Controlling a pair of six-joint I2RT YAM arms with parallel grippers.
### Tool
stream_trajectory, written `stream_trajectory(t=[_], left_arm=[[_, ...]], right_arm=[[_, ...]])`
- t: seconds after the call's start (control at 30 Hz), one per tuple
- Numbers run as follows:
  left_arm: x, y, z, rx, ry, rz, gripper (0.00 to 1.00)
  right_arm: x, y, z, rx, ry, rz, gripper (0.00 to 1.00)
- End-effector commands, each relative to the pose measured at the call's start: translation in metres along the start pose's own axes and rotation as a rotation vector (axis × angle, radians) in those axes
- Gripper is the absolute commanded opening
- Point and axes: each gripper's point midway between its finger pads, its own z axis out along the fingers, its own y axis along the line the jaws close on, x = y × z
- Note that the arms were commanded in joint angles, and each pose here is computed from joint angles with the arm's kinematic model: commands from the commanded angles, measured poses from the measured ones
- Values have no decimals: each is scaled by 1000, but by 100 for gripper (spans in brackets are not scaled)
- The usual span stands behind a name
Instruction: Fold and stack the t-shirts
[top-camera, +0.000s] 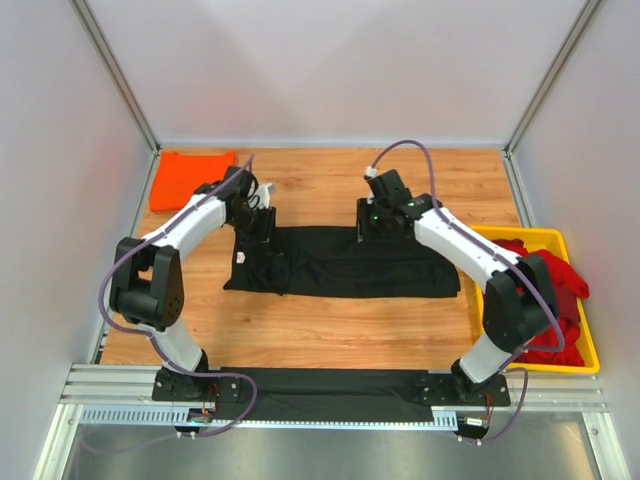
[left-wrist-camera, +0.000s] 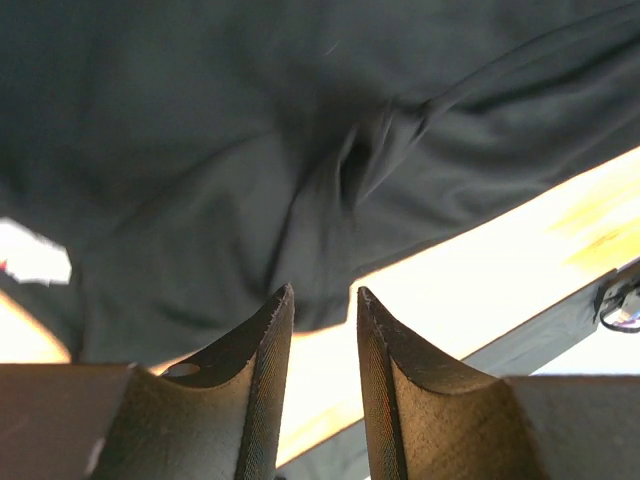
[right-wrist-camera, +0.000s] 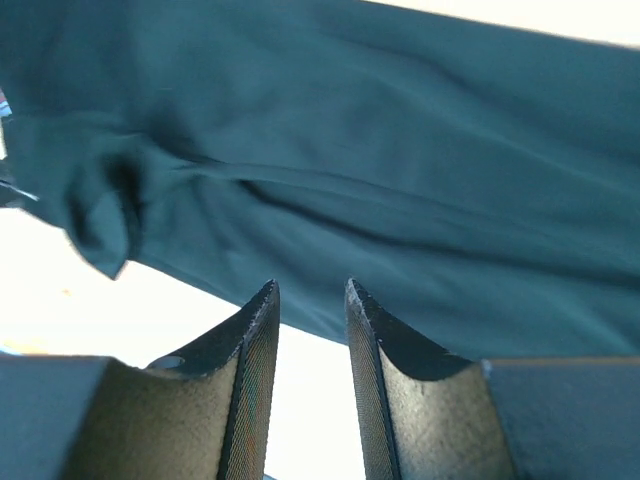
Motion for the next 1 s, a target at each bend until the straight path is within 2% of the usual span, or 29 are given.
stream_trajectory(t=[0.0,0.03,0.23,0.33,0.43,0.73,0.97], left_arm=[[9,-2,-16,-3,-60,-73,40],[11,-4,-20,-2,-66,-85,40],[30,-7,-25,4,-59,-138,40],[38,-15,-27,32,-71,-91,42],[51,-15,-19,-17,-40,-55,43],[82,-11,4,-132,26,-25,43],[104,-6,9,-160,47,-35,40]], right_arm=[[-32,52,17,-128,-95,-54,35],[-36,70,18,-164,-101,-76,35],[-31,110,70,-223,-35,-135,34],[-32,128,79,-294,-39,-168,35],[-35,148,86,-397,-51,-240,37],[-5,151,126,-470,116,-334,39],[3,146,137,-467,139,-336,37]])
